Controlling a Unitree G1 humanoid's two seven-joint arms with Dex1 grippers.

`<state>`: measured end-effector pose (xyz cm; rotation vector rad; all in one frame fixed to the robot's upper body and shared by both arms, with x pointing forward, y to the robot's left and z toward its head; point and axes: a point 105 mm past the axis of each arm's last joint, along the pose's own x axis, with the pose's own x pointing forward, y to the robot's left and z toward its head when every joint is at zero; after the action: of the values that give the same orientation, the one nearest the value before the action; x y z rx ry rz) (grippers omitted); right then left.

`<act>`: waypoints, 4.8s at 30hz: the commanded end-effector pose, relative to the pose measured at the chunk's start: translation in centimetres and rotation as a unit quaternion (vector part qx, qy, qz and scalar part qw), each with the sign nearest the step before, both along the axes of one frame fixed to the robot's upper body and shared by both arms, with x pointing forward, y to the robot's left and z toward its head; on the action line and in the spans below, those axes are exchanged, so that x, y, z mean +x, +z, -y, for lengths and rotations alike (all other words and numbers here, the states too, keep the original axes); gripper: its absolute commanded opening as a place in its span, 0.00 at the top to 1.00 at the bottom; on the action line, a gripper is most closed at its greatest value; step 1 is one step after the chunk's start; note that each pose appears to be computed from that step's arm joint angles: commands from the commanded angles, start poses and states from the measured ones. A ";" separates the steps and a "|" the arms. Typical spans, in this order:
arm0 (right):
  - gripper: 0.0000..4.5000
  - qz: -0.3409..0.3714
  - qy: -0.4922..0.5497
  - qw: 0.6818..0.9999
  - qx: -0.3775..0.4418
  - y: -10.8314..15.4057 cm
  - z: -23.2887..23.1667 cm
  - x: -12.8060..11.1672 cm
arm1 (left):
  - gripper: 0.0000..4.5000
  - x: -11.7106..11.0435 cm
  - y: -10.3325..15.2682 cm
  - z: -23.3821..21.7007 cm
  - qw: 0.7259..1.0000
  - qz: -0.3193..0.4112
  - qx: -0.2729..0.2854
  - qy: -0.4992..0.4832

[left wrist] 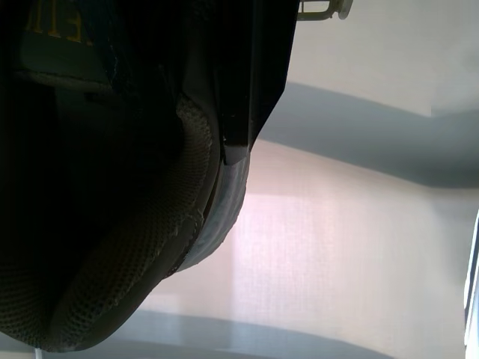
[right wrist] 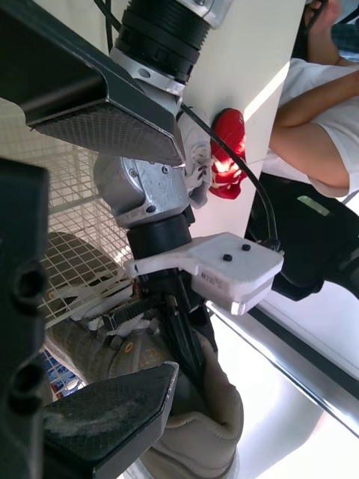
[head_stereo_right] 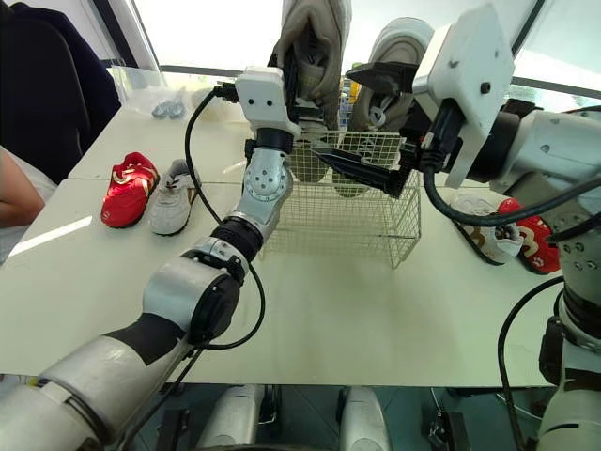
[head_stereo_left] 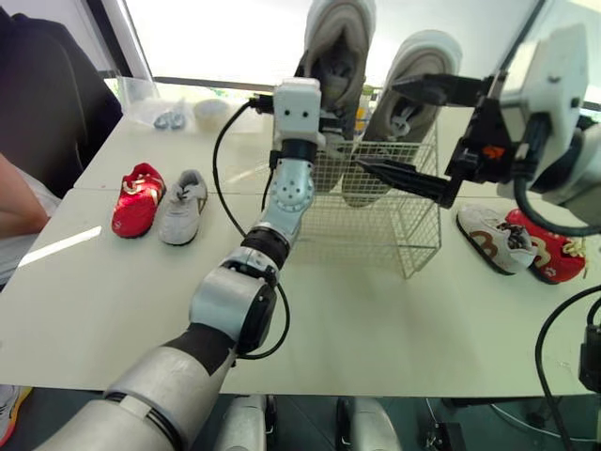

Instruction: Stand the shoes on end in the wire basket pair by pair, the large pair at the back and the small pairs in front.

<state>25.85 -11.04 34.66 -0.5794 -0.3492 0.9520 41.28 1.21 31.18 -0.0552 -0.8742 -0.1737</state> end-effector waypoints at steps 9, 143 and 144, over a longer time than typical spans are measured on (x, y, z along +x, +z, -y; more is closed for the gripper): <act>0.00 0.029 0.006 0.999 0.014 0.9 0.2 0.0 | 0.01 -0.1 -4.5 -1.9 0.991 -0.084 0.057 -0.090; 0.01 -0.250 0.114 0.879 0.391 -1.8 -0.1 1.6 | 0.94 -10.1 3.6 -8.9 0.764 -0.234 0.029 -0.601; 0.01 -0.253 0.123 0.874 0.396 -1.5 -0.7 1.6 | 0.94 -10.0 3.6 -8.8 0.764 -0.233 0.028 -0.601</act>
<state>28.50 -10.83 31.62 0.4699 -0.2397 1.0275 32.08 9.86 33.33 -0.6030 -0.1304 -1.3197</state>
